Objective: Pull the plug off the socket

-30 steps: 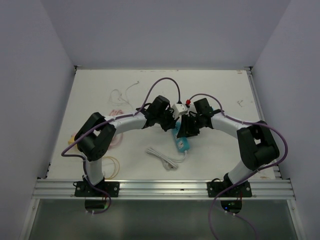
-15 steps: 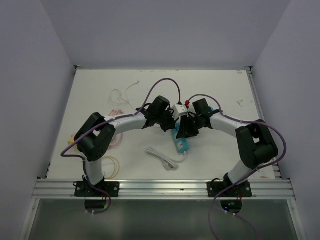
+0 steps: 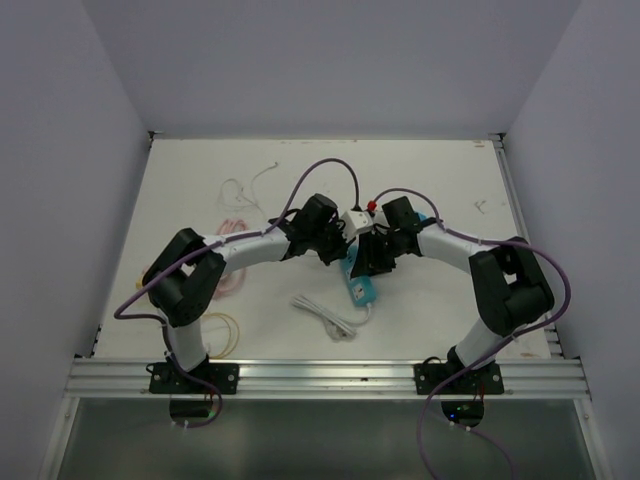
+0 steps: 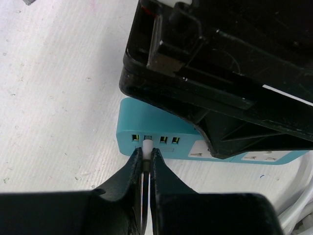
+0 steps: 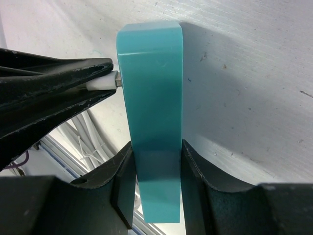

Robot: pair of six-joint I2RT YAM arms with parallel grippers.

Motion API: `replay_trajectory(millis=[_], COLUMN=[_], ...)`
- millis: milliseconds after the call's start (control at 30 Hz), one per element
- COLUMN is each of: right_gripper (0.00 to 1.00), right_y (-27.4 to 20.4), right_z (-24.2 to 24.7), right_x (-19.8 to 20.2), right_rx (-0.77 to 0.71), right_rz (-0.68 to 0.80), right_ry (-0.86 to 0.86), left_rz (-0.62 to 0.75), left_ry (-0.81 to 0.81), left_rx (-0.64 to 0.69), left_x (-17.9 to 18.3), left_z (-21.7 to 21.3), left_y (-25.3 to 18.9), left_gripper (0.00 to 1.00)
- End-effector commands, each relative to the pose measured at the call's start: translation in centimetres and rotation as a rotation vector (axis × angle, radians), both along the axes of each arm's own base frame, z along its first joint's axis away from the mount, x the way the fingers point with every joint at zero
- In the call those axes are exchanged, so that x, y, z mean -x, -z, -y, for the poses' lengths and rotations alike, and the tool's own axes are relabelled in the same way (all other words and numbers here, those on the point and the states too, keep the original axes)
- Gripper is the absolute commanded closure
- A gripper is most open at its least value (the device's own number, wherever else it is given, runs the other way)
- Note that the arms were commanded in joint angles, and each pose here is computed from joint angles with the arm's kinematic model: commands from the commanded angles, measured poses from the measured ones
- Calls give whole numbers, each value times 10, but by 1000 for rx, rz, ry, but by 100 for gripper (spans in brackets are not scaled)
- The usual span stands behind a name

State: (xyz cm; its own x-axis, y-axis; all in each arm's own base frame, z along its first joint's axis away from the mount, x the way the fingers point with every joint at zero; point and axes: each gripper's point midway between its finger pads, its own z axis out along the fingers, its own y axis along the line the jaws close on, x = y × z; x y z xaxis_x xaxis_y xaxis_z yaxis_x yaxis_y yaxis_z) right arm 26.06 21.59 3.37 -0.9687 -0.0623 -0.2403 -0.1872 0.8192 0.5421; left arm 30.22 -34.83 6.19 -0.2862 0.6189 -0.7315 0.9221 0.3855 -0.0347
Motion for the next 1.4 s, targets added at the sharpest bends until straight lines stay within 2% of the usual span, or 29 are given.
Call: replay_trajectory(millis=[0, 300, 533, 767, 800, 833, 867, 933, 967, 1033, 1067, 1100, 1167, 1233, 1367], right_gripper=[100, 100, 100, 100, 100, 100, 100, 100, 100, 100, 100, 100, 100, 100, 100], right_y=[51, 57, 41, 13, 11, 11, 6, 3, -3, -4, -5, -8, -9, -10, -13], right_z=[79, 83, 79, 85, 86, 89, 89, 92, 93, 95, 96, 96, 97, 96, 92], right_x=[4, 5, -4, -21, -22, -21, -22, -22, -23, -21, -21, -20, -19, -18, -20], right_rx=[393, 410, 285, 205, 197, 193, 181, 173, 164, 160, 157, 152, 148, 139, 113], right_rz=[-84, -95, -62, 10, 18, 17, 36, 45, 64, 70, 75, 83, 84, 85, 95], right_ry=[195, 195, 247, 325, 334, 352, 363, 383, 388, 402, 405, 410, 414, 412, 409], left_rz=[33, 34, 45, 107, 130, 111, 140, 111, 129, 93, 112, 79, 74, 28, -26], left_ry=[23, 17, -112, -288, -296, -326, -346, -388, -405, -430, -425, -424, -412, -419, -387], left_rx=[63, 64, 96, 178, 206, 203, 234, 238, 280, 282, 323, 313, 388, 427, 551], left_x=[10, 10, -6, -65, -77, -88, -104, -125, -139, -157, -169, -176, -189, -197, -201], left_z=[-2, -7, -30, -26, -19, -17, -11, -5, 3, 12, 23, 30, 49, 62, 85], left_y=[-46, -53, -59, -86, -102, -93, -110, -98, -116, -100, -119, -100, -120, -109, -115], left_gripper=[100, 100, 100, 100, 100, 100, 100, 100, 100, 100, 100, 100, 100, 100, 96])
